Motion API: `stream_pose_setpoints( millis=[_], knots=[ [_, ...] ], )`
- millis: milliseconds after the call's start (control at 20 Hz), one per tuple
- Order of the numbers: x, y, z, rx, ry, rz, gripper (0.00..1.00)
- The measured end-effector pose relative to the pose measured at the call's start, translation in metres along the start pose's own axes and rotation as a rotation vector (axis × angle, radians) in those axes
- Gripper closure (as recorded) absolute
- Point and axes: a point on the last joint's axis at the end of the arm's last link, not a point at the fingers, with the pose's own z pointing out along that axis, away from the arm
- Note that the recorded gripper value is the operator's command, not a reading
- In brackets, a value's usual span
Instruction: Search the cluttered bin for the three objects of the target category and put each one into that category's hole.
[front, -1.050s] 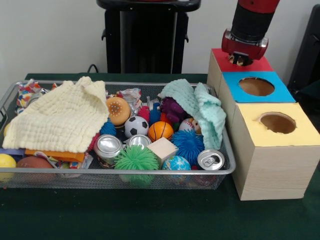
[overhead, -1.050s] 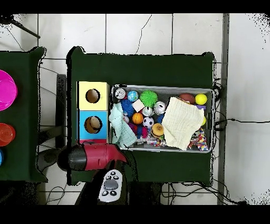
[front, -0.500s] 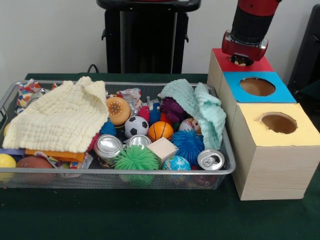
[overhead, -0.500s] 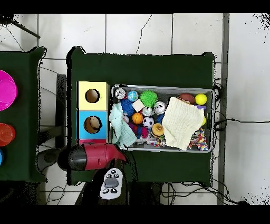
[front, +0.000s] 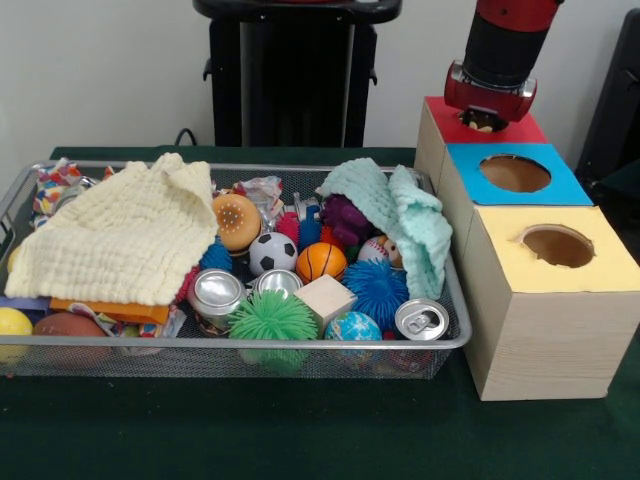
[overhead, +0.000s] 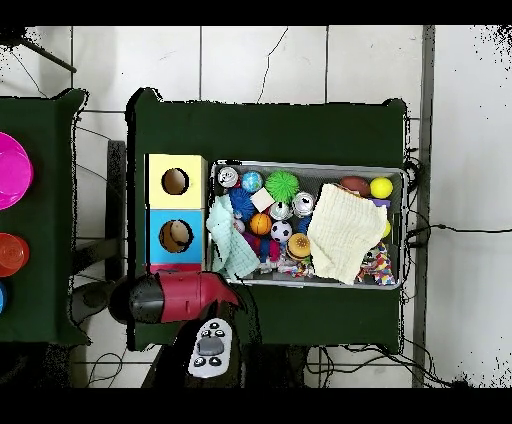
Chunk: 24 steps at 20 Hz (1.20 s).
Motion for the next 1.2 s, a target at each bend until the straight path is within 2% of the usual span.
stream_pose_setpoints(
  millis=[400, 450, 800, 1200],
  knots=[
    [0.004, 0.004, -0.008, 0.008, -0.023, -0.015, 0.0],
    [0.006, 0.005, -0.014, 0.011, -0.038, -0.02, 1.0],
    [0.005, 0.01, -0.027, -0.001, -0.062, -0.027, 1.0],
    [0.006, 0.009, -0.032, -0.005, -0.067, -0.026, 1.0]
  ],
)
